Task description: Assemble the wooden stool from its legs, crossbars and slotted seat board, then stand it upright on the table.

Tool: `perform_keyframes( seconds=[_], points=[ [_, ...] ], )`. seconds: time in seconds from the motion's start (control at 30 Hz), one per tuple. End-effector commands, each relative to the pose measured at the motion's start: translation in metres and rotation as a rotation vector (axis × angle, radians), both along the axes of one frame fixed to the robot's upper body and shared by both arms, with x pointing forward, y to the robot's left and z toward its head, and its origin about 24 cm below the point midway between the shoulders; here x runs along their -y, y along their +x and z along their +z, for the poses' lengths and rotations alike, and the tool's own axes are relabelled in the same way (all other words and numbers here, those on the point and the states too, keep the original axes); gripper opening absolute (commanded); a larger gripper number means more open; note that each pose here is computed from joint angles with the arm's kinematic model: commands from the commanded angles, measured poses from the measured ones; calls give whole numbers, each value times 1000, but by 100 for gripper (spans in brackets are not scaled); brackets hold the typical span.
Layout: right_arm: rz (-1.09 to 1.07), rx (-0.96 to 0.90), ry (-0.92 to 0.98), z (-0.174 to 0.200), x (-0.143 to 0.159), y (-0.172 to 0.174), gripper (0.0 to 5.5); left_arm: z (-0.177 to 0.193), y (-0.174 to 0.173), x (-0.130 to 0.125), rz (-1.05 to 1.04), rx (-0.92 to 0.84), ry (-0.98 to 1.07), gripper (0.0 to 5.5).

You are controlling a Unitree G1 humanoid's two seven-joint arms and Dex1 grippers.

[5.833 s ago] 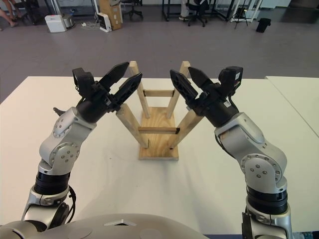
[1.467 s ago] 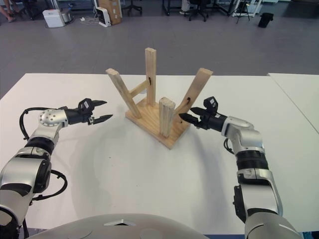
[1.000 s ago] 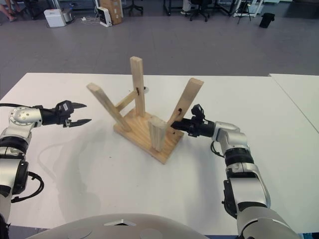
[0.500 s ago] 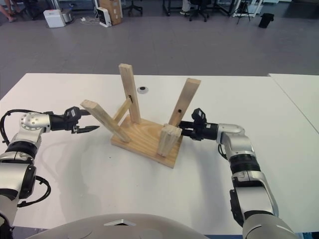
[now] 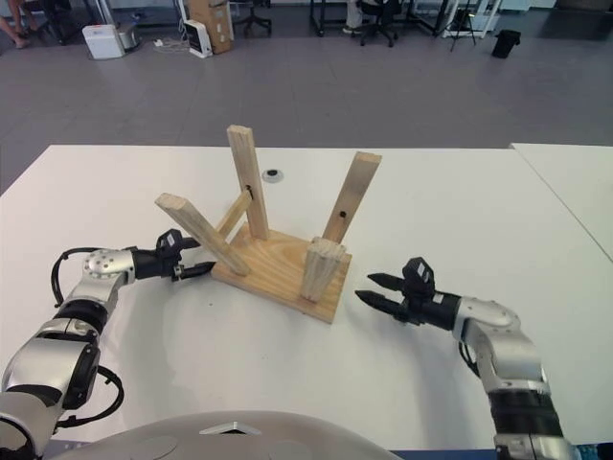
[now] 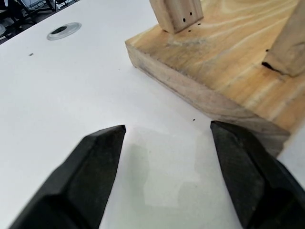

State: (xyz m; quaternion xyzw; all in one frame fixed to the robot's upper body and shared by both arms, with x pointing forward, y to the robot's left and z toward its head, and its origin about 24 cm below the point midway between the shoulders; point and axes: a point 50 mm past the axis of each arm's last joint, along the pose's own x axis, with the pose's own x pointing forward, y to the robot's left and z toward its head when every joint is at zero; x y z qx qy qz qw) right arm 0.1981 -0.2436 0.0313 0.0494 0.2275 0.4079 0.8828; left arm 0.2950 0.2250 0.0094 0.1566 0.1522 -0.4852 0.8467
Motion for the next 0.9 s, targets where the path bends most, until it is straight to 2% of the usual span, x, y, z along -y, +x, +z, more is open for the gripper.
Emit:
perform_keyframes(
  seconds=[0.03, 0.17, 0.3, 0.5, 0.67, 0.9],
  points=[
    [-93, 3, -52, -13, -10, -14, 285, -16, -18, -5, -26, -82, 18, 331],
    [-215, 26, -169, -22, -1, -6, 285, -22, -41, -4, -128, -128, -15, 331],
    [-170, 58, -179, -21, -15, 1, 285, -18, -49, -2, -143, -139, -49, 331],
    [-135, 133, -160, -16, -38, 39, 285, -16, -49, 18, -162, -133, -101, 331],
    [-181, 171, -196, -14, -33, 67, 285, -14, -49, 28, -182, -124, -111, 331],
    [-170, 179, -199, -18, -33, 71, 285, -15, -64, 26, -174, -203, -173, 331]
  ],
)
